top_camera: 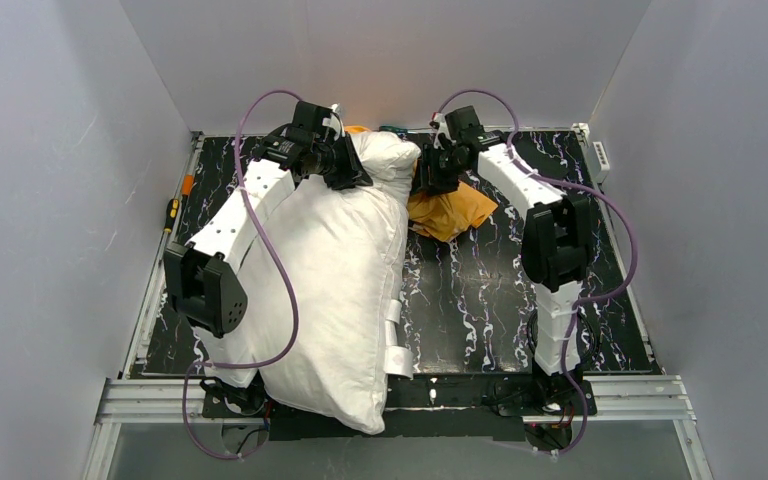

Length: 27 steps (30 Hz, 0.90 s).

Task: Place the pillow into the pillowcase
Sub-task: Stuff the pillow into the pillowcase.

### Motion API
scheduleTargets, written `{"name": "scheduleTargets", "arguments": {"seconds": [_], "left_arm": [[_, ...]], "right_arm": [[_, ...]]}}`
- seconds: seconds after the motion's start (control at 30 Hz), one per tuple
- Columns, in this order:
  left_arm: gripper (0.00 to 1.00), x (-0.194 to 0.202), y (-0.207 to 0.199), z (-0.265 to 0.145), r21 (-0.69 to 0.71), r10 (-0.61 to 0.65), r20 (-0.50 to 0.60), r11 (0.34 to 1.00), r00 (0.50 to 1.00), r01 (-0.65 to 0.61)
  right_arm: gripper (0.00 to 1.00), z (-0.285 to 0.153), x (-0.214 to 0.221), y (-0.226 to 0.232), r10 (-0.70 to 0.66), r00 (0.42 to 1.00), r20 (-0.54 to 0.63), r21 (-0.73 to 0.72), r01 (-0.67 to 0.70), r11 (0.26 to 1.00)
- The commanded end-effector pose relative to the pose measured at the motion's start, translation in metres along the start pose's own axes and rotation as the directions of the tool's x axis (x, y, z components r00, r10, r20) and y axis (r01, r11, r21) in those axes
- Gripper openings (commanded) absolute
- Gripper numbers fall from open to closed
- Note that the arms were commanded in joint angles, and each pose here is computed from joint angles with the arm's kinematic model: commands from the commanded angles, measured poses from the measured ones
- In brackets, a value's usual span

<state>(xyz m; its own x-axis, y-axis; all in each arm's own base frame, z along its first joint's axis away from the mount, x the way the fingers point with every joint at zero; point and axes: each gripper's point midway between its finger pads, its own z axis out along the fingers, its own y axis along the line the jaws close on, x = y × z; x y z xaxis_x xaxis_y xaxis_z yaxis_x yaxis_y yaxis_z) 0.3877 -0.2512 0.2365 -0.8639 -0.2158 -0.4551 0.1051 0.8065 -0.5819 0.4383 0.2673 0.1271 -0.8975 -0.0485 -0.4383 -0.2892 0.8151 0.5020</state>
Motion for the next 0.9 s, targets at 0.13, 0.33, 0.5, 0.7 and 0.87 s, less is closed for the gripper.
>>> {"name": "scheduleTargets", "arguments": {"seconds": [0.13,0.33,0.5,0.7,0.87], "left_arm": [[0.00,0.034,-0.009,-0.045,0.027,-0.011,-0.098,1.000,0.995,0.014],[0.00,0.036,-0.006,-0.046,0.018,-0.013,-0.098,1.000,0.995,0.015],[0.00,0.034,-0.007,-0.045,0.018,-0.016,-0.096,1.000,0.995,0.018],[0.00,0.029,-0.007,-0.043,0.012,-0.003,-0.086,1.000,0.996,0.004],[0.00,0.029,0.013,-0.043,-0.085,0.050,-0.095,0.995,0.994,-0.058]], "right_arm": [[0.60,-0.019,-0.049,-0.023,-0.135,0.981,0.141,0.173,0.110,0.979],[0.63,-0.014,-0.038,-0.043,-0.143,0.985,0.096,0.237,0.117,0.964],[0.64,0.001,-0.010,-0.043,-0.136,0.991,0.003,0.180,0.133,0.975],[0.13,0.001,-0.001,-0.011,-0.153,0.988,0.001,-0.010,0.153,0.988],[0.01,-0.033,-0.024,0.006,-0.110,0.991,0.073,-0.067,0.115,0.991]]}}
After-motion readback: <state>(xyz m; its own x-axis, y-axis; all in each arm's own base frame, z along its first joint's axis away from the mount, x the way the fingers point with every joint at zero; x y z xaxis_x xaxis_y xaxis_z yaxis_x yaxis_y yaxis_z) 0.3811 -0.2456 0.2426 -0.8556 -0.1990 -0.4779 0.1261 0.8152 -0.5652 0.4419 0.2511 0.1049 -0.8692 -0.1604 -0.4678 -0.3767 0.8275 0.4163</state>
